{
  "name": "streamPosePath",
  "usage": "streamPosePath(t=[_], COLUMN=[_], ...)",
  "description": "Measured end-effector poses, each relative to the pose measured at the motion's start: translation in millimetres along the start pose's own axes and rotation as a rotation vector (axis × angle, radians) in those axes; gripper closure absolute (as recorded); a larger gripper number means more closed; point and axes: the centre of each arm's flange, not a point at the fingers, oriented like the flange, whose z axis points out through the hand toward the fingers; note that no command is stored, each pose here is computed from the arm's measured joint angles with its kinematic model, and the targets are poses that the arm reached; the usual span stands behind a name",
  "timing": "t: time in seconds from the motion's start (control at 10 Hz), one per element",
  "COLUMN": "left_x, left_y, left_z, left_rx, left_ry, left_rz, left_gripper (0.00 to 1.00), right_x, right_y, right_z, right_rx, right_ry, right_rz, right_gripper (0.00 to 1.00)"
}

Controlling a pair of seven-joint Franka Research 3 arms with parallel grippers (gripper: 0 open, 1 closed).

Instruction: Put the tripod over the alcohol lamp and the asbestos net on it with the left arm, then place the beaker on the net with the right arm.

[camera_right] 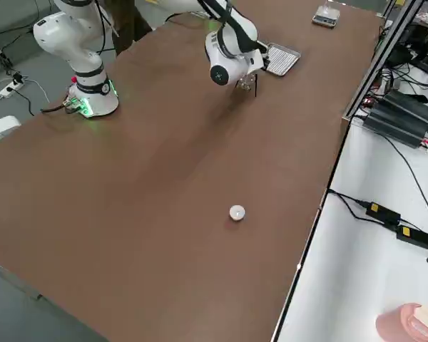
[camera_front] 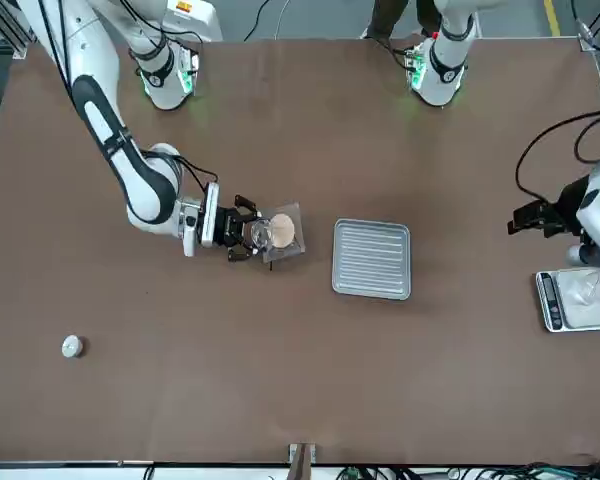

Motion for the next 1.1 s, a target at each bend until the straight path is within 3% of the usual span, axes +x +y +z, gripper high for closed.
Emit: streamPosePath(t=[0.4,1.1], left_x=[-23.3,-16.6], left_y=[21.2,25.1], left_z=[-62.5,-43.3], left_rx=[0.009,0.009], left_ry=[0.11,0.062], left_rz=[-0.091,-0.114], left_gripper=[0.01,0.0], right_x=[0.5,-7.3], right_y=[-17.2,-27.9], right_z=[24.6,32.2], right_rx=[-0.013,-0.02], right_ry=[-0.015,-0.043], right_rz=[0.003,0.002], right_gripper=[0.41,0.41])
